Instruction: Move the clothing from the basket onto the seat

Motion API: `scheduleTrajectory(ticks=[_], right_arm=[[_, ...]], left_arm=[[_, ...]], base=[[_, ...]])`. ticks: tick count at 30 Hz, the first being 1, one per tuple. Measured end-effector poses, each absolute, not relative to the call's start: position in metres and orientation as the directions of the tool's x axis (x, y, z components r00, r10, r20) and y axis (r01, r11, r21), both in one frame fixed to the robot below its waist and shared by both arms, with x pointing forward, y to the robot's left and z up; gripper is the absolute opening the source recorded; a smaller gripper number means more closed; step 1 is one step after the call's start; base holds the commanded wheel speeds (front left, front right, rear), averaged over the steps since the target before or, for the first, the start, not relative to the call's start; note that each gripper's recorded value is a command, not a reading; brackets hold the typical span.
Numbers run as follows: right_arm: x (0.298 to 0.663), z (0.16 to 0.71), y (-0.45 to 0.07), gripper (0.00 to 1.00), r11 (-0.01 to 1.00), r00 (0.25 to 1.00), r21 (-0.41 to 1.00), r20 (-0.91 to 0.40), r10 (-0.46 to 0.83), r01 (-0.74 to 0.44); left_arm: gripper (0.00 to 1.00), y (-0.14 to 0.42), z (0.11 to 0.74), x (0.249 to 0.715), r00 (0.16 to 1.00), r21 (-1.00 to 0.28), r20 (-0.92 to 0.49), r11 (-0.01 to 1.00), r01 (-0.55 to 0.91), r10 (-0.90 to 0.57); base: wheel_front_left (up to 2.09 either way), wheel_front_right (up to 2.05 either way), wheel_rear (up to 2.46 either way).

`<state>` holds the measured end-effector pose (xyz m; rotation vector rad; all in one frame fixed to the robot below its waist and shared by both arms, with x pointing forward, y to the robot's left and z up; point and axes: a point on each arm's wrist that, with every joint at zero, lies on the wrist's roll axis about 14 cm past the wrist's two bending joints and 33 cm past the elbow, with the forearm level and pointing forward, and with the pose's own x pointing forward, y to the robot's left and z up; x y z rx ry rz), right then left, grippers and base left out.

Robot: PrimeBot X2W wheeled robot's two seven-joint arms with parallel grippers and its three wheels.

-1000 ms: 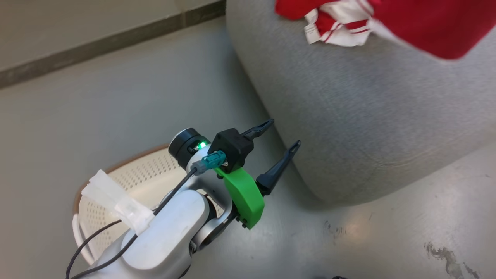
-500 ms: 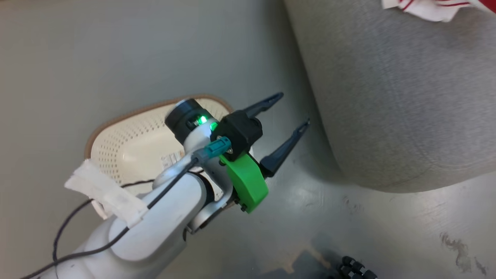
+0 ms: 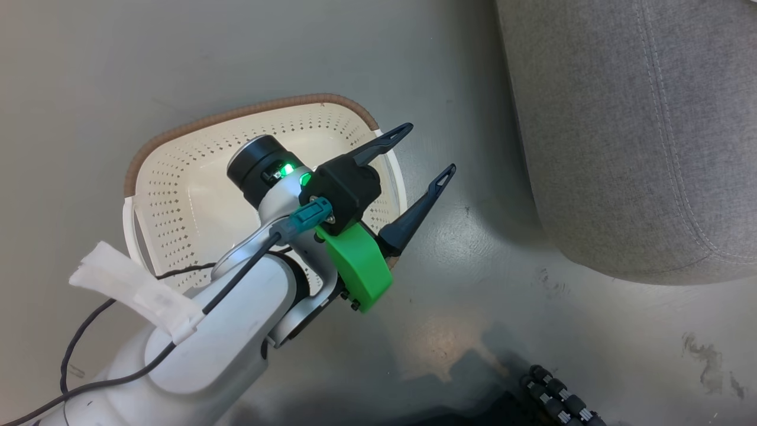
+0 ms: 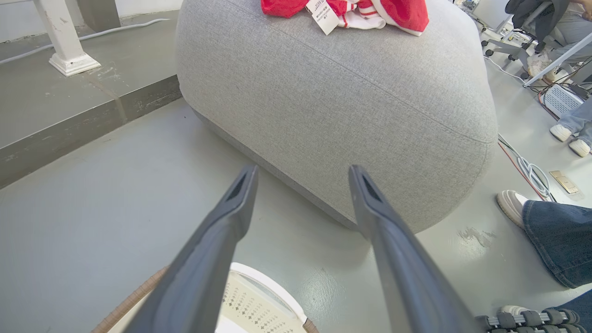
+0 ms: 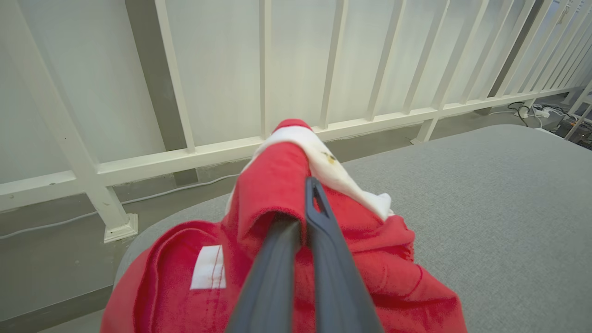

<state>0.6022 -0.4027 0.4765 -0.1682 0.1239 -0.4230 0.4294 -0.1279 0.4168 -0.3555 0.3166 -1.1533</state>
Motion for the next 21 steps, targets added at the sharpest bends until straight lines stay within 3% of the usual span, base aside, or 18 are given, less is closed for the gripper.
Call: scheduleTrajectory(ticks=[8,9,10,11,12,13,21], right_arm=[[0.591,0.438,-0.392,0.0,0.905,0.895,-0.166,-0.157,-0.417,0.393],[0.589,0.434,-0.389,0.08,0.906,0.895,-0.161,-0.164,-0.415,0.391],[0.588,0.433,-0.388,0.34,0.908,0.897,-0.157,-0.163,-0.411,0.388],[0.588,0.434,-0.385,0.34,0.912,0.901,-0.152,-0.159,-0.404,0.382],[0.587,0.435,-0.384,0.76,0.913,0.903,-0.152,-0.156,-0.4,0.378],[0.586,0.435,-0.384,1.0,0.915,0.905,-0.151,-0.156,-0.395,0.373],[0.563,0.429,-0.378,1.0,0.925,0.909,-0.135,-0.181,-0.375,0.355]], left_arm=[[1.0,-0.126,0.411,0.431,0.372,-0.429,-0.072,0.365,0.826,-0.925],[1.0,-0.125,0.41,0.431,0.371,-0.426,-0.073,0.366,0.828,-0.926],[1.0,-0.125,0.41,0.432,0.372,-0.423,-0.074,0.366,0.829,-0.925],[1.0,-0.125,0.411,0.432,0.372,-0.421,-0.072,0.366,0.83,-0.925],[1.0,-0.125,0.412,0.432,0.373,-0.419,-0.067,0.365,0.832,-0.926],[1.0,-0.126,0.414,0.432,0.373,-0.417,-0.062,0.364,0.833,-0.926],[1.0,-0.125,0.422,0.438,0.385,-0.384,-0.045,0.372,0.845,-0.922]], base=[[0.0,0.0,0.0],[0.0,0.0,0.0],[0.0,0.0,0.0],[0.0,0.0,0.0],[0.0,0.0,0.0],[0.0,0.0,0.0],[0.0,0.0,0.0]])
